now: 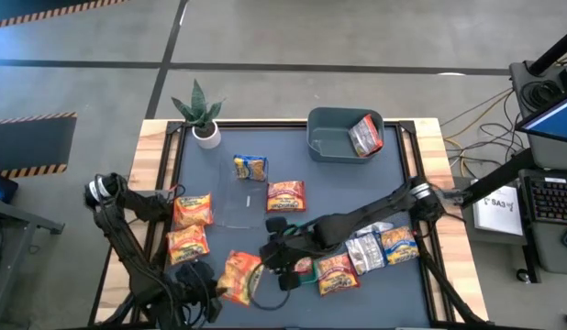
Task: Sort Maruchan noodles
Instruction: Put the orange noodle pack into the dark blue bin
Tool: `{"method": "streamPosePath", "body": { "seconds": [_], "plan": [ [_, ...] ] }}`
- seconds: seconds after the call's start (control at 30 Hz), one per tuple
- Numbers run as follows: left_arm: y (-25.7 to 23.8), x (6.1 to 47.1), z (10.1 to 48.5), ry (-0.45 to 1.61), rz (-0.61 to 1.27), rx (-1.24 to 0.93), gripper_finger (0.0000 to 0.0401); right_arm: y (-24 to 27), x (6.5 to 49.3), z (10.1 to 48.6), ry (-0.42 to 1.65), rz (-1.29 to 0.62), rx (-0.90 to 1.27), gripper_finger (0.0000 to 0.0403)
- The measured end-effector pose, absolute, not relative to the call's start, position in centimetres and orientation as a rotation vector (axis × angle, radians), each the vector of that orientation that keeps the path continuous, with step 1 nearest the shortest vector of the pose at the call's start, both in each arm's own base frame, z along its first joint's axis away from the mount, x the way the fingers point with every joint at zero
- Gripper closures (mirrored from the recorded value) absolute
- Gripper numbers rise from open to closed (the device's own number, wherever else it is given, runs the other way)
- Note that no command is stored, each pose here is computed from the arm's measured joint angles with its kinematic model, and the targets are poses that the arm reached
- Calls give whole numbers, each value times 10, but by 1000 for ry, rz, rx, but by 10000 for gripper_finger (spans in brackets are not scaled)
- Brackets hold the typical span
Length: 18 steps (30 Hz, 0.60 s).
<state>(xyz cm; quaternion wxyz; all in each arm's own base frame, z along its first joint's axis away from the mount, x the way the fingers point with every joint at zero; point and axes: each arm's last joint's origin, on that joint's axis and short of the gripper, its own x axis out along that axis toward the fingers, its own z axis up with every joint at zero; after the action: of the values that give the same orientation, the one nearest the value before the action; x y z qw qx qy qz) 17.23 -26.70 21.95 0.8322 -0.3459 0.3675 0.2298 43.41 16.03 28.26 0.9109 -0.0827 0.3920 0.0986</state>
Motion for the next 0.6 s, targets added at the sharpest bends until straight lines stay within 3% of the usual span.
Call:
{"method": "streamPosePath", "body": {
  "seconds": [0.23, 0.6],
  "plan": [
    [-255, 192, 258, 647, 519, -529, 312, 141, 381, 290, 671, 224, -172, 248],
    [-210, 249, 293, 677, 539, -228, 314, 115, 301, 291, 466, 252, -186, 252]
  ]
}}
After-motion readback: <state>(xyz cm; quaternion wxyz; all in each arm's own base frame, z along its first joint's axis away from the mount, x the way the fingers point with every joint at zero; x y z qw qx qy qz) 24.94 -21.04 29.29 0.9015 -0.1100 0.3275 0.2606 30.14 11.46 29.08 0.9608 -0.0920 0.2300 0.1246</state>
